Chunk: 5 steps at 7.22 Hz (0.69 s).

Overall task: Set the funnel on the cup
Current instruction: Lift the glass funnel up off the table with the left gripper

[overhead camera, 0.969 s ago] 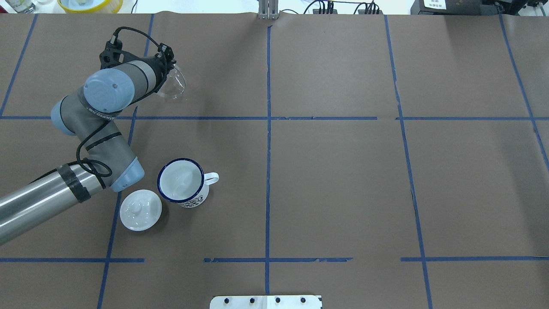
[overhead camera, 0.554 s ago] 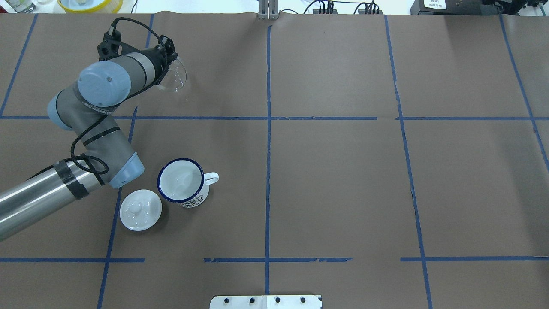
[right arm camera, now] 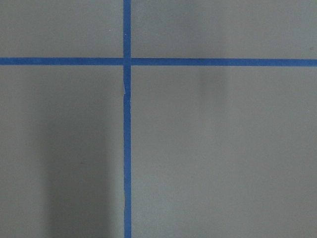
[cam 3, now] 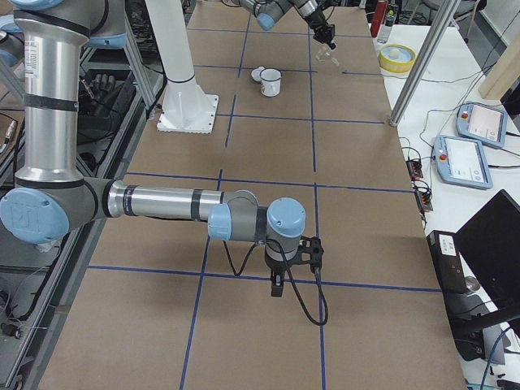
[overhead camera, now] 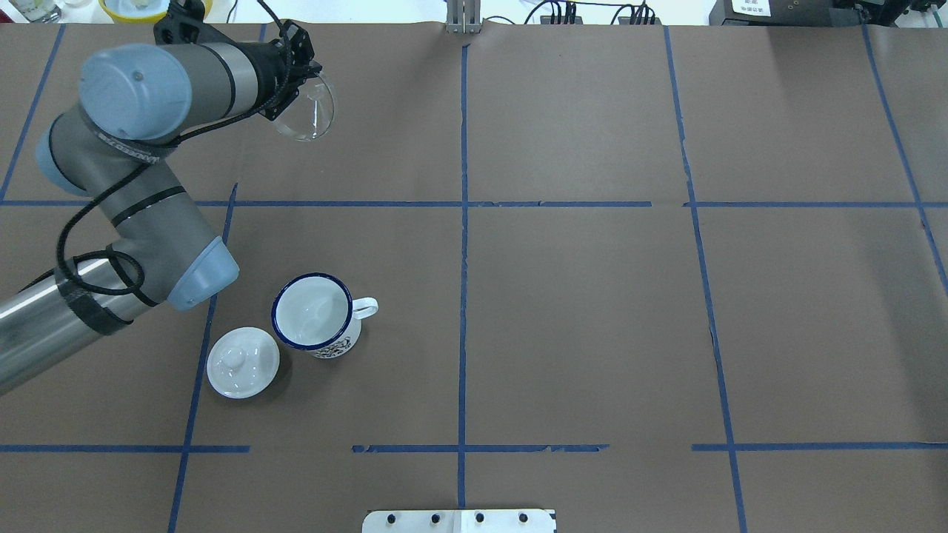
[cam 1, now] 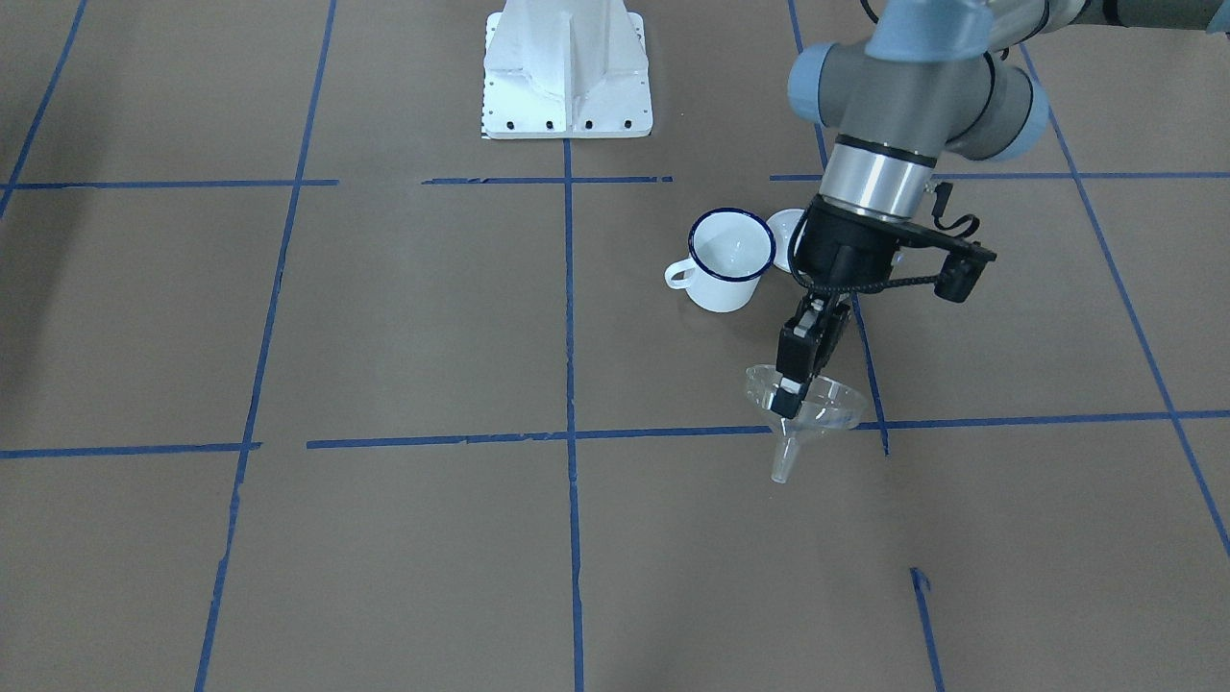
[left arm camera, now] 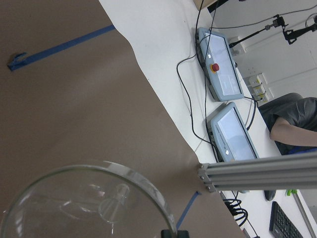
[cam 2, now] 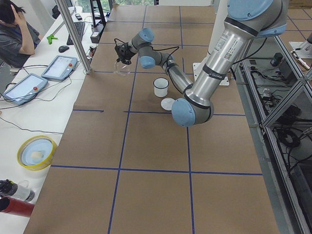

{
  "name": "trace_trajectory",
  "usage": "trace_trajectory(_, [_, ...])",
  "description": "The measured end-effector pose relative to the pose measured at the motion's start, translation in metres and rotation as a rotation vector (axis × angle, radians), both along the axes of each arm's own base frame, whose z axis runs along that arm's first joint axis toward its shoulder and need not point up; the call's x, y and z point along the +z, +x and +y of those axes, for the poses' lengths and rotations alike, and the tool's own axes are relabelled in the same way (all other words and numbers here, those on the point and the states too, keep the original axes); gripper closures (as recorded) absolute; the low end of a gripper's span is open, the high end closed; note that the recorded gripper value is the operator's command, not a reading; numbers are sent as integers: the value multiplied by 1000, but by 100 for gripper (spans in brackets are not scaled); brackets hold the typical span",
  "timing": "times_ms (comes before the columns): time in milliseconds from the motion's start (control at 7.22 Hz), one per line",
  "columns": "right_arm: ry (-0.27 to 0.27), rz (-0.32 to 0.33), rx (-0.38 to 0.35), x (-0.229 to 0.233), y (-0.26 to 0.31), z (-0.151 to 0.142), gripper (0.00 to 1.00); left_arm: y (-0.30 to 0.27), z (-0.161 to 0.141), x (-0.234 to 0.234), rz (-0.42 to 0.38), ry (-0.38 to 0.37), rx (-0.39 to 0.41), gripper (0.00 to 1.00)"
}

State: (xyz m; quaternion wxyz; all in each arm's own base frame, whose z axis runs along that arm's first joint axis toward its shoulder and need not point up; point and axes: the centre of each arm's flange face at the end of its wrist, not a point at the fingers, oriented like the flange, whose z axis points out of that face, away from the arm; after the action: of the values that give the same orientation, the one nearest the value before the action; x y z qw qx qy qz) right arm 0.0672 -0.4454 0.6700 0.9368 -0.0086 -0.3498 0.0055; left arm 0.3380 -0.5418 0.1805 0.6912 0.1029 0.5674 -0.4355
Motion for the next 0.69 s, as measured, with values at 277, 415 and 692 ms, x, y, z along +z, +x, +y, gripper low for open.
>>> trace_trajectory(277, [0,0,0,0,0,0,0,-24,45,-30,-126,-3,183,100])
trace_trajectory(415, [0,0,0,0,0,0,0,-29,71,-35,-207,-20,305,100])
trace_trajectory(692, [0,0,0,0,0,0,0,-18,115,-32,-357,-15,581,100])
